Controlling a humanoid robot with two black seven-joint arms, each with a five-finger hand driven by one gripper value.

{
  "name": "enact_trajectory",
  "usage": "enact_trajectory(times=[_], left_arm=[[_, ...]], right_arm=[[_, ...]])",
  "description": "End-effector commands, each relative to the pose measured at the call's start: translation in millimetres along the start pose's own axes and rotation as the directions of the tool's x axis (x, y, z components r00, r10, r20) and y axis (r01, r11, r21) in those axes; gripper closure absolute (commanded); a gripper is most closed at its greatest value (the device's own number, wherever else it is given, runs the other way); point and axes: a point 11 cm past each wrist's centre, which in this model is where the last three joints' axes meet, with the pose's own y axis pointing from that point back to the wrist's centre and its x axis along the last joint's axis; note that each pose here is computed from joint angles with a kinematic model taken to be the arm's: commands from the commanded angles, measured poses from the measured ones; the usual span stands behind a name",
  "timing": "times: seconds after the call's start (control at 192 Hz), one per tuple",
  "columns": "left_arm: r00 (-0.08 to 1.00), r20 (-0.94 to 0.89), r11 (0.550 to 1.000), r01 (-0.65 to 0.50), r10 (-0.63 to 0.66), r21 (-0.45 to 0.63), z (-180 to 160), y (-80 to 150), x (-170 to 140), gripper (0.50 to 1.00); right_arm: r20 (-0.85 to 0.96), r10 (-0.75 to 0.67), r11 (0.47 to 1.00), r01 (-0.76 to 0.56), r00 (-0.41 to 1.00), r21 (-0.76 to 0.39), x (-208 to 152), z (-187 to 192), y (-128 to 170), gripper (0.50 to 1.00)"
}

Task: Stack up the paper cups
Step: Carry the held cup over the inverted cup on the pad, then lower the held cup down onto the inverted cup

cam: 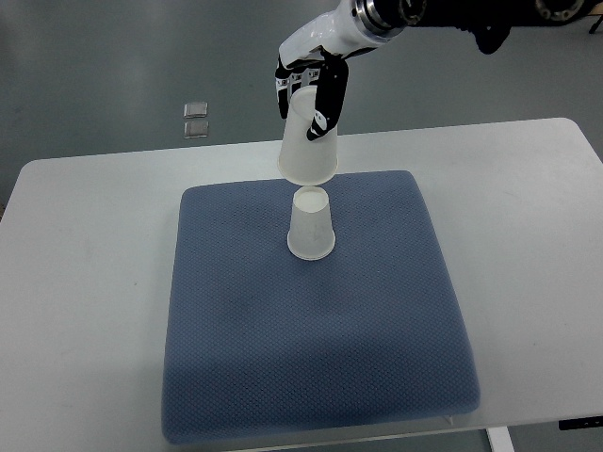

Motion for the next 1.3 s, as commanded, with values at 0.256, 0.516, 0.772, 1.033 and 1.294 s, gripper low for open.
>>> enact_trajectory(times=[0.256, 0.516, 0.772, 1.033, 1.294], left_arm=[[1.0, -0.002, 1.0, -0.001, 0.001, 0.0, 0, 0, 0, 0.5], [1.0, -0.001, 1.0, -0.001, 0.001, 0.0, 0, 0, 0, 0.5], [1.0, -0.002, 1.0, -0.001, 0.001, -0.001, 0, 0, 0, 0.5], [1.0, -0.003, 1.0, -0.001, 0.001, 0.001, -1, 0, 1, 0.5], [1.0, -0.003, 1.0, -0.001, 0.001, 0.001, -1, 0, 1, 0.5]], right_arm=[[0.045, -0.018, 1.0, 0.017, 0.999, 0.015, -21, 2, -34, 0.818], [0.048, -0.025, 1.0, 0.024, 0.999, 0.016, -28, 1, -45, 0.816], [0.055, -0.032, 0.999, 0.032, 0.998, 0.01, -32, 6, -50, 0.812], [0.053, -0.039, 0.999, 0.039, 0.998, 0.002, -35, 9, -51, 0.805], [0.05, -0.047, 0.999, 0.047, 0.998, -0.003, -38, 11, -53, 0.803]])
